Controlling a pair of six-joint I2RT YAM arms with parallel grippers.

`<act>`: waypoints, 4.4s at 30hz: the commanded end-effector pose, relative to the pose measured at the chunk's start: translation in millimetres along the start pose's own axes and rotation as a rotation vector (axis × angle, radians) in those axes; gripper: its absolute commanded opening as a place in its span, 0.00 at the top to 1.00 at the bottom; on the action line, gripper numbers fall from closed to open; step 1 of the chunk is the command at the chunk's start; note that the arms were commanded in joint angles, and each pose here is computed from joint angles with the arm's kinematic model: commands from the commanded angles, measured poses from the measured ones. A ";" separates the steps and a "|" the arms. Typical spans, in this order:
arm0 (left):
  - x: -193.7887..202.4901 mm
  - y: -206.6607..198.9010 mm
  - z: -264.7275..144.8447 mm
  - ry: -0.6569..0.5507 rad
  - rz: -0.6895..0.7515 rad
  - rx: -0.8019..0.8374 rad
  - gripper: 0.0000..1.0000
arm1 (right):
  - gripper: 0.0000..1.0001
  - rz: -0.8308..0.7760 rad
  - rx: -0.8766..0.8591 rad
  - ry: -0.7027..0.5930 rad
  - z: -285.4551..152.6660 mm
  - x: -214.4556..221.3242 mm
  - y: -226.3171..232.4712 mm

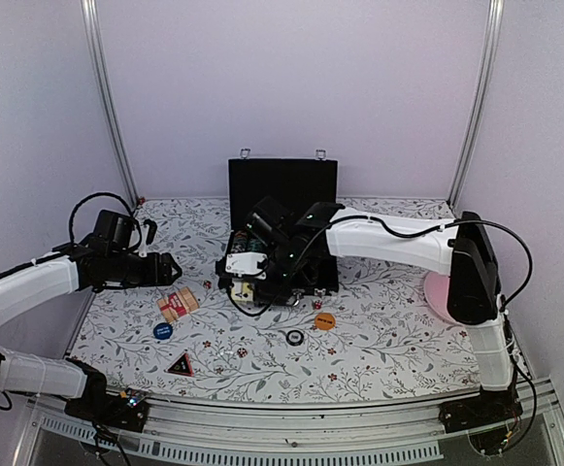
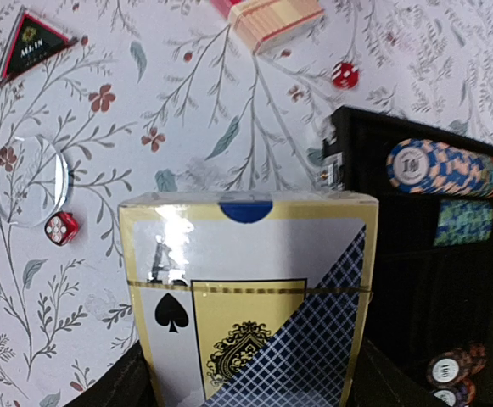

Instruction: Pack up texas hold em set

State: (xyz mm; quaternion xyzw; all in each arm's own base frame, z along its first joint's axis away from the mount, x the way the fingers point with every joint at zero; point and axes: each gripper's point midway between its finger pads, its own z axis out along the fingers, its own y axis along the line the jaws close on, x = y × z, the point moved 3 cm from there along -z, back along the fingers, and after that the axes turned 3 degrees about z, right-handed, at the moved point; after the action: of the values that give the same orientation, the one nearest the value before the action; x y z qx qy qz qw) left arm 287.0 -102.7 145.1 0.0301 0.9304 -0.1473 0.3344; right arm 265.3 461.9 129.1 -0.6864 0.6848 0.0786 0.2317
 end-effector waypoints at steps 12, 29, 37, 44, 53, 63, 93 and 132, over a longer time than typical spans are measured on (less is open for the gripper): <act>-14.4 -7.9 -9.5 -0.058 0.051 0.053 0.19 | 0.37 -0.093 0.402 -0.044 -4.3 13.5 -148.7; -12.6 -9.3 -7.6 -0.052 0.048 0.069 0.19 | 0.36 -0.099 0.484 -0.007 44.5 51.1 -198.9; -12.1 -9.8 -7.2 -0.051 0.048 0.072 0.19 | 0.36 -0.096 0.506 0.032 57.2 63.6 -205.9; -12.1 -10.5 -6.8 -0.050 0.049 0.077 0.19 | 0.36 -0.096 0.506 0.047 54.9 67.9 -204.5; -11.5 -14.0 -6.6 -0.050 0.049 0.103 0.19 | 0.27 -0.101 0.484 0.050 59.9 71.4 -199.5; -8.9 -13.2 -4.0 -0.036 0.045 0.101 0.19 | 0.22 -0.077 0.462 0.011 38.3 64.8 -193.5; -94.2 -152.3 61.1 -0.087 0.189 0.220 0.70 | 0.22 0.520 0.295 -0.435 -194.6 200.0 -94.7; -83.6 -208.1 262.3 0.036 0.328 0.087 1.00 | 0.21 0.629 0.309 -0.383 -159.1 265.4 -100.6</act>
State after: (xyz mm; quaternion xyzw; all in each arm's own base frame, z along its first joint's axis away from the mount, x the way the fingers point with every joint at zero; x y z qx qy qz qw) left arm 488.0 -378.1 70.7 0.1861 0.9075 -0.1426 0.3486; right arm 342.4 147.7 182.0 -0.3683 0.8099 0.1608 0.4273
